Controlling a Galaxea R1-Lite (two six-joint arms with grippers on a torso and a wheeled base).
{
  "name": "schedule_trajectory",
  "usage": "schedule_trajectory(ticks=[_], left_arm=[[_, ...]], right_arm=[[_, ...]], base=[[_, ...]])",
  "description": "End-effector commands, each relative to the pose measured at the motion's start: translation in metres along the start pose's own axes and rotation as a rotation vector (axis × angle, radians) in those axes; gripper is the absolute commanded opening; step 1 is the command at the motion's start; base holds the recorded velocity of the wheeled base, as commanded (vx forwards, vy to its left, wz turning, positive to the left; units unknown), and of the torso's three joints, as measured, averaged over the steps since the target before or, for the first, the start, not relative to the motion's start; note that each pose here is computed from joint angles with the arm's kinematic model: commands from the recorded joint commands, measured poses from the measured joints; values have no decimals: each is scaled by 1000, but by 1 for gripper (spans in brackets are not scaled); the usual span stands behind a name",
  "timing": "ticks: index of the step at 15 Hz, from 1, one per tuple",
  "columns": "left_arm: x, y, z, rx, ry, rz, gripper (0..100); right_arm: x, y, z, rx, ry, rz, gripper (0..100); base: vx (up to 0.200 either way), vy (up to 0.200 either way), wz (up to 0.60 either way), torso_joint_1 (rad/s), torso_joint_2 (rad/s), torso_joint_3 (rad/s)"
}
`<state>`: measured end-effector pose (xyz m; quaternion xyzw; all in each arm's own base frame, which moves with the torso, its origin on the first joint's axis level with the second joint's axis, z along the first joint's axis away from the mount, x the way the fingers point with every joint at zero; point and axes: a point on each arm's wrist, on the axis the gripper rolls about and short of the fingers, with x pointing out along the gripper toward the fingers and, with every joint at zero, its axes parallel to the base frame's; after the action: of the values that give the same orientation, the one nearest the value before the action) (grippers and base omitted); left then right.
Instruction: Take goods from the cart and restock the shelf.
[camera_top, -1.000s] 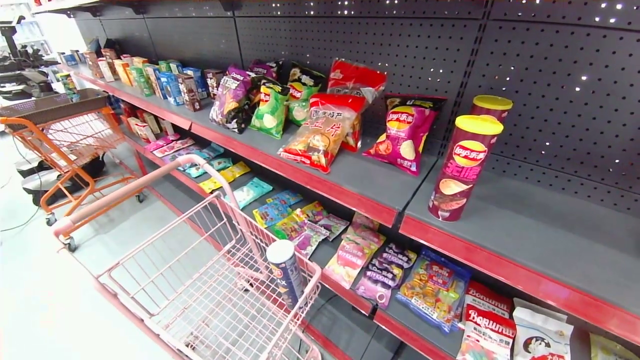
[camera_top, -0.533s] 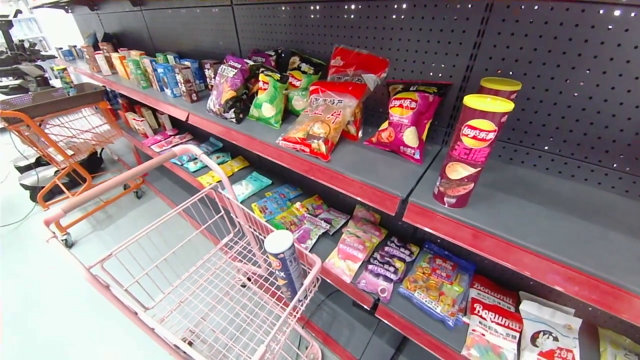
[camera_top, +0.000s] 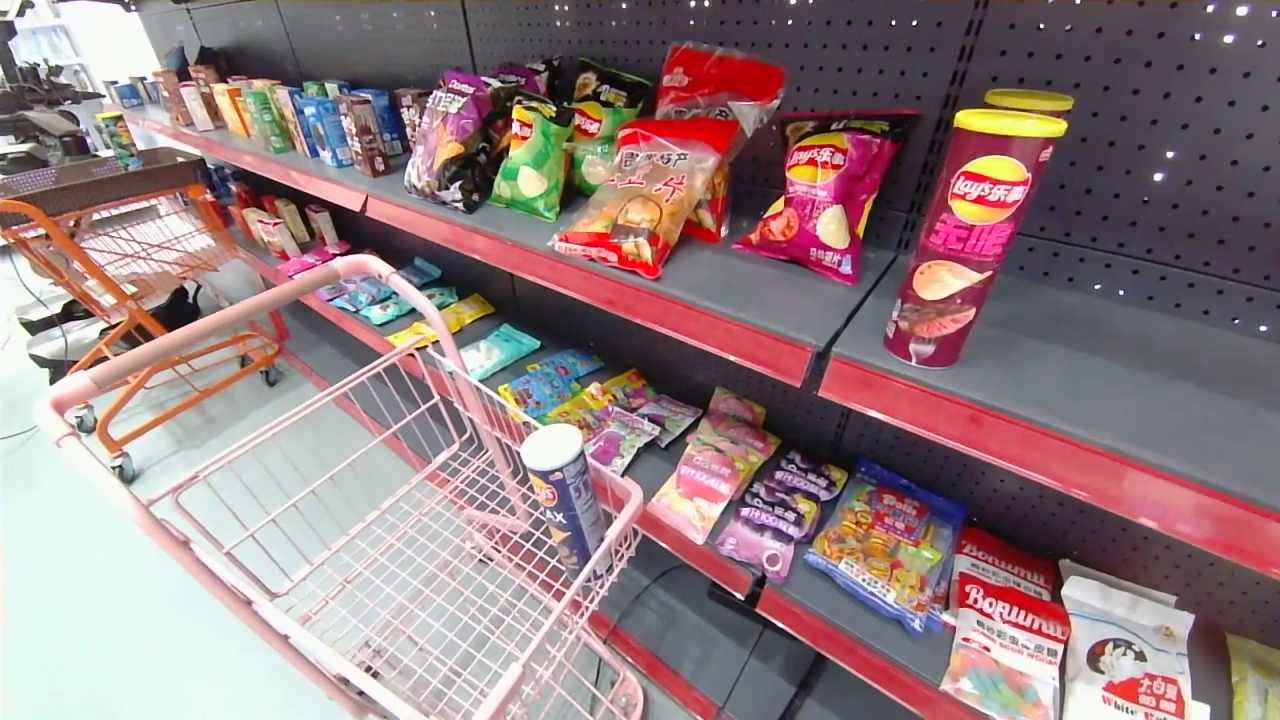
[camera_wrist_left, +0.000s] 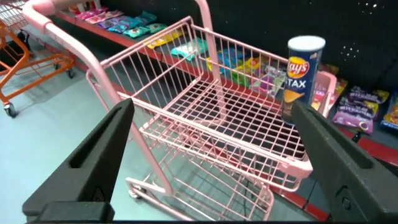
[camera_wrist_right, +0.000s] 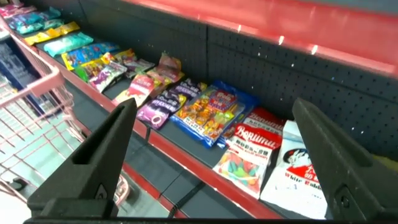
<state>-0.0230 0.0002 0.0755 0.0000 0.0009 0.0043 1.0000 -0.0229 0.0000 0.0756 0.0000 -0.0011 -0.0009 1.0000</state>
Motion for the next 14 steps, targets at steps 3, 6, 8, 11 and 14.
schedule_trajectory(ticks=[3,6,8,11,14], left_arm=[[0,0,0,0,1,1,100],[0,0,0,0,1,1,100],[0,0,0,2,1,1,100],[0,0,0,3,1,-2,100],[0,0,0,3,1,-2,100]], right_arm=[[0,0,0,0,1,0,100],[0,0,0,-3,1,0,100],[0,0,0,-2,1,0,100],[0,0,0,2,1,0,100],[0,0,0,2,1,0,100]], base=[[0,0,0,-185,541,351],[0,0,0,-160,517,351],[0,0,0,-139,510,359],[0,0,0,-115,487,367],[0,0,0,-71,328,268]])
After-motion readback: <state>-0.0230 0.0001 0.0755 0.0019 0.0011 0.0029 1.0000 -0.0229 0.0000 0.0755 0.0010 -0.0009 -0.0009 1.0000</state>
